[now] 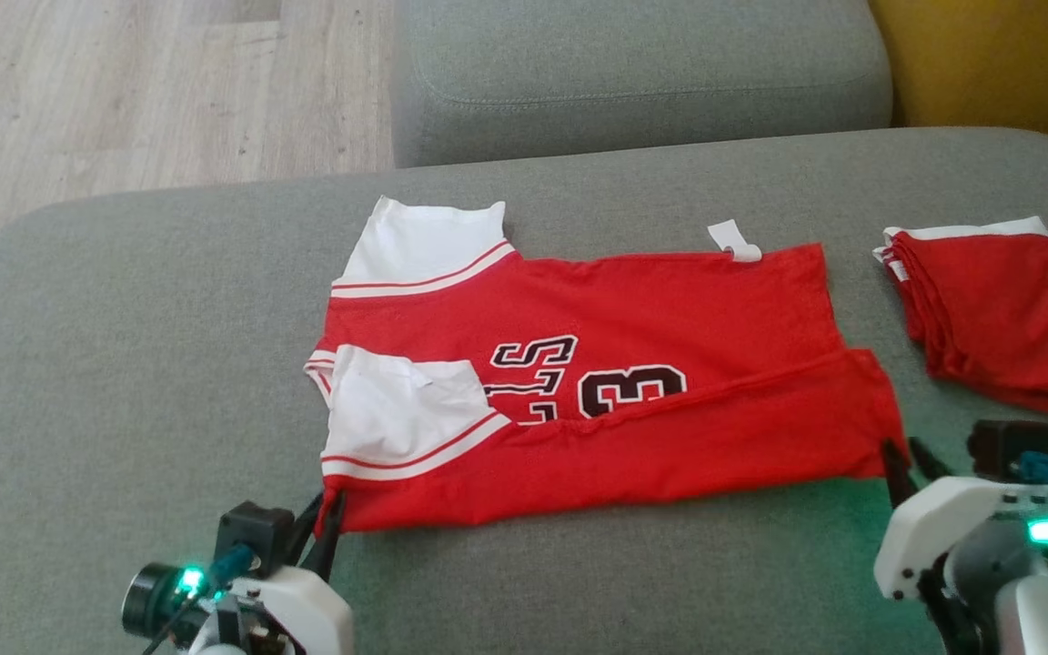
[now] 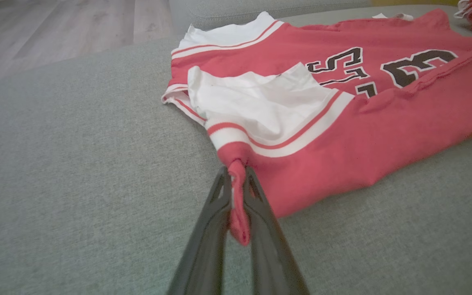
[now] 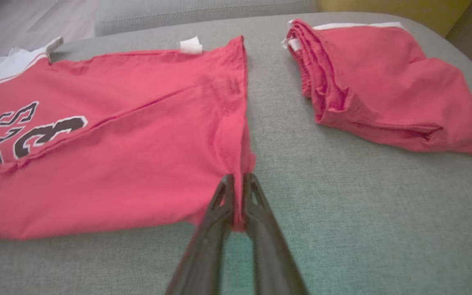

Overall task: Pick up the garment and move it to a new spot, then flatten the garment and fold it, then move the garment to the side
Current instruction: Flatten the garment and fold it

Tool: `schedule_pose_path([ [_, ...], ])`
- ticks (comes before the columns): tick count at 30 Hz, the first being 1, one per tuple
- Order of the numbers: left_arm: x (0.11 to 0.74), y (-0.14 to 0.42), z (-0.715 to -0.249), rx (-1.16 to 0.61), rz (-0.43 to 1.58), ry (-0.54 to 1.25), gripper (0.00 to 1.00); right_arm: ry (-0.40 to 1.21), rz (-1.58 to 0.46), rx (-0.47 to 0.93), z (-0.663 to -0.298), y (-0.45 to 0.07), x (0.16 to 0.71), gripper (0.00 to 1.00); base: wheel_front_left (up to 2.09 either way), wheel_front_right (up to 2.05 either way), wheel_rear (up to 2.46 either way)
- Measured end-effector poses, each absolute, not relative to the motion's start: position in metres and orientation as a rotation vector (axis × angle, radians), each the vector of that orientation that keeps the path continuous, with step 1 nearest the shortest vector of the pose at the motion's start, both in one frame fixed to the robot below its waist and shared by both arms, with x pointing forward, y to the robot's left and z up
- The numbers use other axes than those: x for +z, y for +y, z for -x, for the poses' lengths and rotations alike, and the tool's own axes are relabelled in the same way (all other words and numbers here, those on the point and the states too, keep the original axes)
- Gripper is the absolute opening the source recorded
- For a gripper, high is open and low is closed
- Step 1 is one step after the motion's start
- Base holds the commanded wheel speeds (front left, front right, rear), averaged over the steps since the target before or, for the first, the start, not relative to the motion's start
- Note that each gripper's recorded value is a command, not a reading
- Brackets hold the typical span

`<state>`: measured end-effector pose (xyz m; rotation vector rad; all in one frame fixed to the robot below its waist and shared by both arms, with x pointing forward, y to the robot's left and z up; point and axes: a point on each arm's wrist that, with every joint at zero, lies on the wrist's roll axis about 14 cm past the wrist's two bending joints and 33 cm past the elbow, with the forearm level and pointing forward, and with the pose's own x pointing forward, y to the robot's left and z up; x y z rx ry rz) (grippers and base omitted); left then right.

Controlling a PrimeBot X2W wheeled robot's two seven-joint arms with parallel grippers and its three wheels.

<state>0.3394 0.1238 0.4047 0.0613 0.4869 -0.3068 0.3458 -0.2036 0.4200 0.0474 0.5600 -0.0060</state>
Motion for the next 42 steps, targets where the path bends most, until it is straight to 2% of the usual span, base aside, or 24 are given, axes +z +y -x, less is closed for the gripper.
schedule_pose_path([
  [5,0.410,0.128,-0.346,-0.279,-0.056,0.447,0.00,0.500,-0.067,-0.041,-0.348,-0.214,0.423,1.00,0.00,0.00,0.00],
  [6,0.410,0.128,-0.347,-0.275,-0.056,0.444,0.16,0.483,-0.068,-0.047,-0.349,-0.216,0.425,1.00,0.00,0.00,0.00],
  [8,0.410,0.130,-0.349,-0.262,-0.056,0.434,0.91,0.433,-0.069,-0.058,-0.353,-0.220,0.431,1.00,0.00,0.00,0.00],
  [9,0.411,0.132,-0.351,-0.254,-0.057,0.429,1.00,0.399,-0.067,-0.059,-0.357,-0.220,0.437,1.00,0.00,0.00,0.00],
  [13,0.420,0.136,-0.362,-0.218,-0.057,0.368,1.00,0.240,-0.058,-0.029,-0.374,-0.211,0.466,1.00,0.00,0.00,0.00],
  [17,0.446,0.142,-0.383,-0.168,-0.038,0.225,1.00,0.102,-0.089,0.013,-0.384,-0.196,0.487,1.00,0.00,0.00,0.00],
  [24,0.471,0.134,-0.408,-0.158,-0.004,0.089,1.00,0.033,-0.129,0.042,-0.385,-0.184,0.488,1.00,0.00,0.00,0.00],
  [29,0.469,0.122,-0.428,-0.228,-0.017,0.097,1.00,0.038,-0.131,0.056,-0.385,-0.178,0.481,1.00,0.00,0.00,0.00],
  [35,0.472,0.110,-0.475,-0.352,-0.119,0.132,1.00,0.018,-0.142,0.053,-0.398,-0.180,0.482,1.00,0.00,0.00,0.00],
  [42,0.447,0.099,-0.529,-0.475,-0.202,0.344,1.00,0.042,-0.156,0.023,-0.406,-0.190,0.469,1.00,0.00,0.00,0.00],
])
